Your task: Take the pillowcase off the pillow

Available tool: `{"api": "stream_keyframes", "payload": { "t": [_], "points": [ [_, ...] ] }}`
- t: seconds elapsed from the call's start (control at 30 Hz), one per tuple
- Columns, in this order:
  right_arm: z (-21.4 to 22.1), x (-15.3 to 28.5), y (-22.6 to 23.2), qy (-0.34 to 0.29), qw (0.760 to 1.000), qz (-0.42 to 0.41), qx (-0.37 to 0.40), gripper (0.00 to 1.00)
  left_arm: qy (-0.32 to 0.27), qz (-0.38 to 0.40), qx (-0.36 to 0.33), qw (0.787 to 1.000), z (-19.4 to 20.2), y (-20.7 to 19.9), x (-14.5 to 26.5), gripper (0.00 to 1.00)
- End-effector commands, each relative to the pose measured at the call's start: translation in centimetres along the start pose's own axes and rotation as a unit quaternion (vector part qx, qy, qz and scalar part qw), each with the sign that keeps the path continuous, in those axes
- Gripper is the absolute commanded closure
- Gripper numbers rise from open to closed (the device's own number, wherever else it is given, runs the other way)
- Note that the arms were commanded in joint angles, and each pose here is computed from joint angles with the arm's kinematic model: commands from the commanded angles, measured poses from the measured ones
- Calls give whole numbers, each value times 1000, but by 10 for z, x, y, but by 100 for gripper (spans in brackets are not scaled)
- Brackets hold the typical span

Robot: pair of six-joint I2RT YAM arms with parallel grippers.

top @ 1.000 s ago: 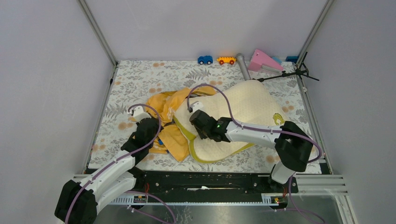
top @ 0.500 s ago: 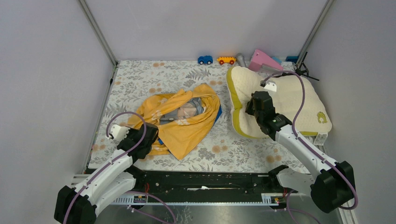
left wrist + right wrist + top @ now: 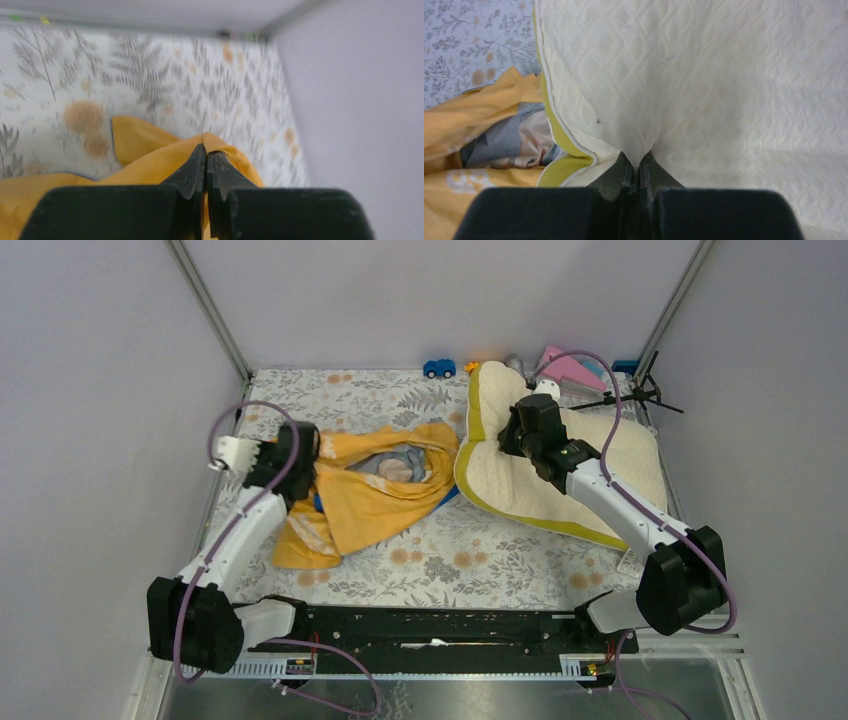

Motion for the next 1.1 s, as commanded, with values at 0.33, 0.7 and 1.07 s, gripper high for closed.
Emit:
{"api": "stream_keyframes", "payload": {
  "t": [0.33,0.7,1.07],
  "points": [
    [-26,8,117,57,975,-213,17,93,107,184,4,977,8,-97,-14,96],
    [-22,5,72,21,987,-141,69,0,46,266,-219,938,40,-110,46,1],
    [-41,37,-58,-160,984,65,53,0,15,387,-259,885,62,-57,72,1]
  ]
}}
Point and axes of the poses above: each gripper's point midway between its finger pads, its own x axis back along the fingers, its own y axis along the line the jaws close on, z = x × y, the point moved 1 cm from there along x, back along the fingers, and after that the axes turned 14 degrees about -x, right-handed, at the moved point
